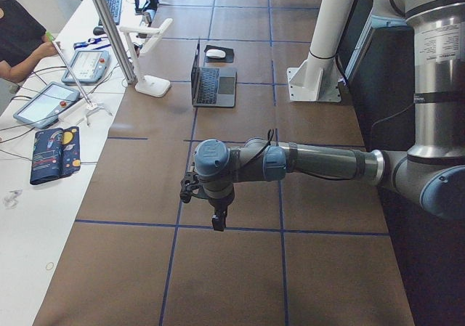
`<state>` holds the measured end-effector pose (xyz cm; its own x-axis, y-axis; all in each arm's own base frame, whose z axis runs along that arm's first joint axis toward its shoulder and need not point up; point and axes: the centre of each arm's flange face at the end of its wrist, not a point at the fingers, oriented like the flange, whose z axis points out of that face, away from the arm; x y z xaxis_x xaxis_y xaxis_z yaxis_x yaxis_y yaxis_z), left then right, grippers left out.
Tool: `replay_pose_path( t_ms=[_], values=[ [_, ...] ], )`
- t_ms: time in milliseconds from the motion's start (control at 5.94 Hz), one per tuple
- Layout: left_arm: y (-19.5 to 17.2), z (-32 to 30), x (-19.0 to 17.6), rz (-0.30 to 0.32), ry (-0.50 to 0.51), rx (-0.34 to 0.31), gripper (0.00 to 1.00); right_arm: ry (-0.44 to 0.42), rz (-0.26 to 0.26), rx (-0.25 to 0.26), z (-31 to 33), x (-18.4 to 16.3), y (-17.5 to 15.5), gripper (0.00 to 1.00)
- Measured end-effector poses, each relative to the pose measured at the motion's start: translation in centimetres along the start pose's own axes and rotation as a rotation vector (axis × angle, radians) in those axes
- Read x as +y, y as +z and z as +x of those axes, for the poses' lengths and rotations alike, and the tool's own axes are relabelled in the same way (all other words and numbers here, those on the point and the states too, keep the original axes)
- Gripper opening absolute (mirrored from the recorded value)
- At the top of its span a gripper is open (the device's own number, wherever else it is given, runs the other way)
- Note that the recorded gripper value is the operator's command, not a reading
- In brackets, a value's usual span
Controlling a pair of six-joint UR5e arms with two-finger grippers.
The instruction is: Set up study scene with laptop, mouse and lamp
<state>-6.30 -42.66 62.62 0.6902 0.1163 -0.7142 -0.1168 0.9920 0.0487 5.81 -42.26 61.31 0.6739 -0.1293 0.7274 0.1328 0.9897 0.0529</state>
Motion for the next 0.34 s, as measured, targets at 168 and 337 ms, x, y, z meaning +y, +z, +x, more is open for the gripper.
replay_pose_path(
  t_ms=[168, 337],
  values=[
    [-0.07, 0.07, -0.01, 0.001, 0.001, 0.000, 1.00, 0.001, -0.001, 0.000, 0.06, 0.01, 0.05, 1.00],
    [-0.12, 0.12, -0.03, 0.002, 0.001, -0.001, 1.00, 0.001, -0.002, -0.001, 0.08, 0.02, 0.08, 1.00]
  ],
)
